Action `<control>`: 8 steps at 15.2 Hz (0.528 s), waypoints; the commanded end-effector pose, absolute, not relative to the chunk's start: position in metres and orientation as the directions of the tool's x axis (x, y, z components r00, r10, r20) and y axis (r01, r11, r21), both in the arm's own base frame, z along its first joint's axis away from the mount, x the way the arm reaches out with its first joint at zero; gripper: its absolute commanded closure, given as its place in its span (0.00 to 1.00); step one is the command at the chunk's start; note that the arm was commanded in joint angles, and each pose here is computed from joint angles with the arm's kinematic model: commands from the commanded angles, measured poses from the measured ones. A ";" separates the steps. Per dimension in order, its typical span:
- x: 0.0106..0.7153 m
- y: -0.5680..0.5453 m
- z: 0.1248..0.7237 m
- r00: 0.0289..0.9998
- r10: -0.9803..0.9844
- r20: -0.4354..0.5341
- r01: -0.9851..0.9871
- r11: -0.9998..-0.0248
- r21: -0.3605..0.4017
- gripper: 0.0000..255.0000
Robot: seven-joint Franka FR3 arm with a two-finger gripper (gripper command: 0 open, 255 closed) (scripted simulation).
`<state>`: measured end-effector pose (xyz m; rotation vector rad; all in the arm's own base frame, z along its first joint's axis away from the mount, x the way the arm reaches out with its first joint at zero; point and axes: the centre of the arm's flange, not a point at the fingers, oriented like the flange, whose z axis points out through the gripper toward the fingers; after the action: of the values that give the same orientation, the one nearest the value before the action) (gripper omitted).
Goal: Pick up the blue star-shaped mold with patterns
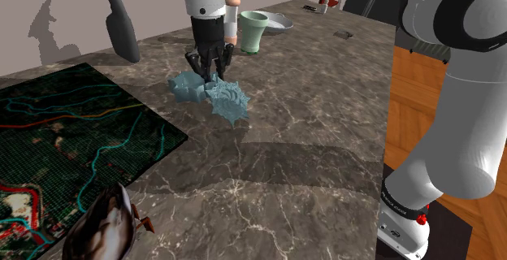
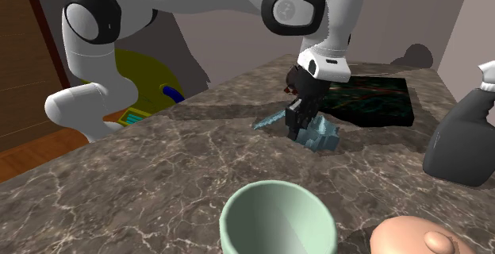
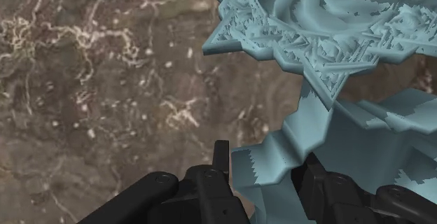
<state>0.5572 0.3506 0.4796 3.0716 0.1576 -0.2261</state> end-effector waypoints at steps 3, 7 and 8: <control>0.557 0.351 0.489 0.984 0.098 -0.149 0.107 -0.993 0.050 1.00; 0.557 0.351 0.511 0.984 0.098 -0.149 0.107 -0.993 0.050 1.00; 0.557 0.351 0.516 0.984 0.098 -0.149 0.107 -0.993 0.050 1.00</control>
<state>0.5571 0.3510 0.5108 3.0714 0.1586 -0.2272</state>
